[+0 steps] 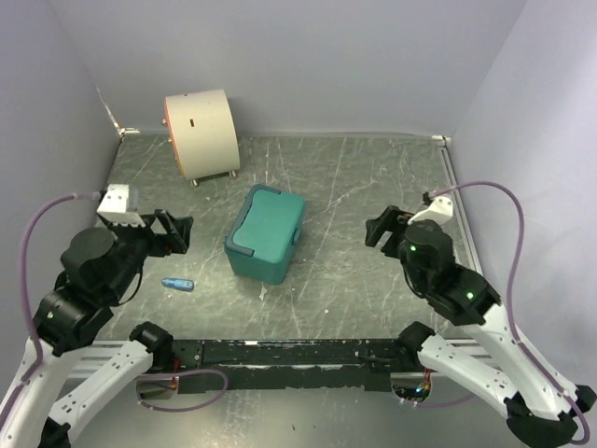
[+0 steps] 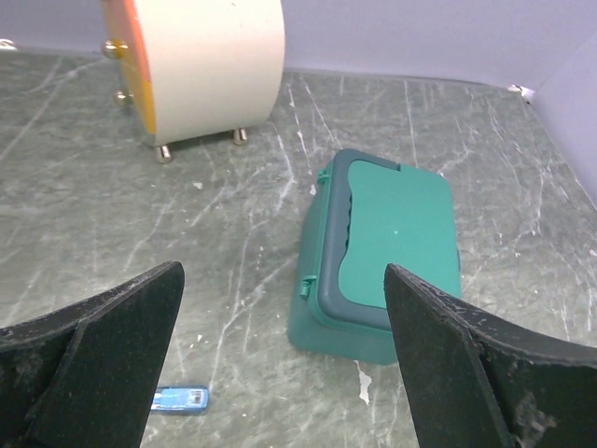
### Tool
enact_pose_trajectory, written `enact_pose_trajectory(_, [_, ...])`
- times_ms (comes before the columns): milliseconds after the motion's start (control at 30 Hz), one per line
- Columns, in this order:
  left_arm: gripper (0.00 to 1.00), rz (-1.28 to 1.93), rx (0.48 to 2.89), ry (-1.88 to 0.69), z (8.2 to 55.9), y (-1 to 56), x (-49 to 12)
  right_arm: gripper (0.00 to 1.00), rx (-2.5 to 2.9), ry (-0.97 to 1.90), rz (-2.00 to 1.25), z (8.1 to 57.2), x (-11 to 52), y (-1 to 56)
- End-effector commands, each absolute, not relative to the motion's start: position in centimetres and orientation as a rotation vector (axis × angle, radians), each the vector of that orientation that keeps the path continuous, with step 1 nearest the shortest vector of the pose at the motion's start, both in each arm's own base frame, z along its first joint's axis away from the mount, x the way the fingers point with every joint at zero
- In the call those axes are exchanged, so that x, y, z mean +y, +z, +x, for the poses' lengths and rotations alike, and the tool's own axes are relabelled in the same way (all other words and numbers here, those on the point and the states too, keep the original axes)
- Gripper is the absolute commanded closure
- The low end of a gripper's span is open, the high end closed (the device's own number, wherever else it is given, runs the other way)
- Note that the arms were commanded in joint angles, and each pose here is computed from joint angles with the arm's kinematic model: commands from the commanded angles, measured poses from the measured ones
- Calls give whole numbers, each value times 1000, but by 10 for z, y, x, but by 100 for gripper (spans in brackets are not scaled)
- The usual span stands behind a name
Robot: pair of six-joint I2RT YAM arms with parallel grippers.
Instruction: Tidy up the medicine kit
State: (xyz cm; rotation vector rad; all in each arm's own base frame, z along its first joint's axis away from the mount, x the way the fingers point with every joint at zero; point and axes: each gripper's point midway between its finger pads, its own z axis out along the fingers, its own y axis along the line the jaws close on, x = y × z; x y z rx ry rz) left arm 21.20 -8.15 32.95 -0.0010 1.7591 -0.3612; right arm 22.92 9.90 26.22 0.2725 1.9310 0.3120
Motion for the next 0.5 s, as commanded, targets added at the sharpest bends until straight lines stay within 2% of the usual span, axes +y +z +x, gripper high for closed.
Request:
enact_pose_trajectory(0, [0, -55, 1693, -280, 191, 348, -49, 16, 1793, 269, 243, 220, 73, 306])
enact_pose_trajectory(67, [0, -83, 1648, -261, 181, 358, -36, 1, 1757, 273, 244, 216, 66, 320])
enact_pose_trajectory(267, [0, -169, 1508, -233, 147, 392, 1, 0, 1702, 243, 298, 201, 41, 350])
enact_pose_trajectory(467, [0, -218, 1482, -211, 131, 396, 19, 0, 1658, 238, 343, 186, 21, 362])
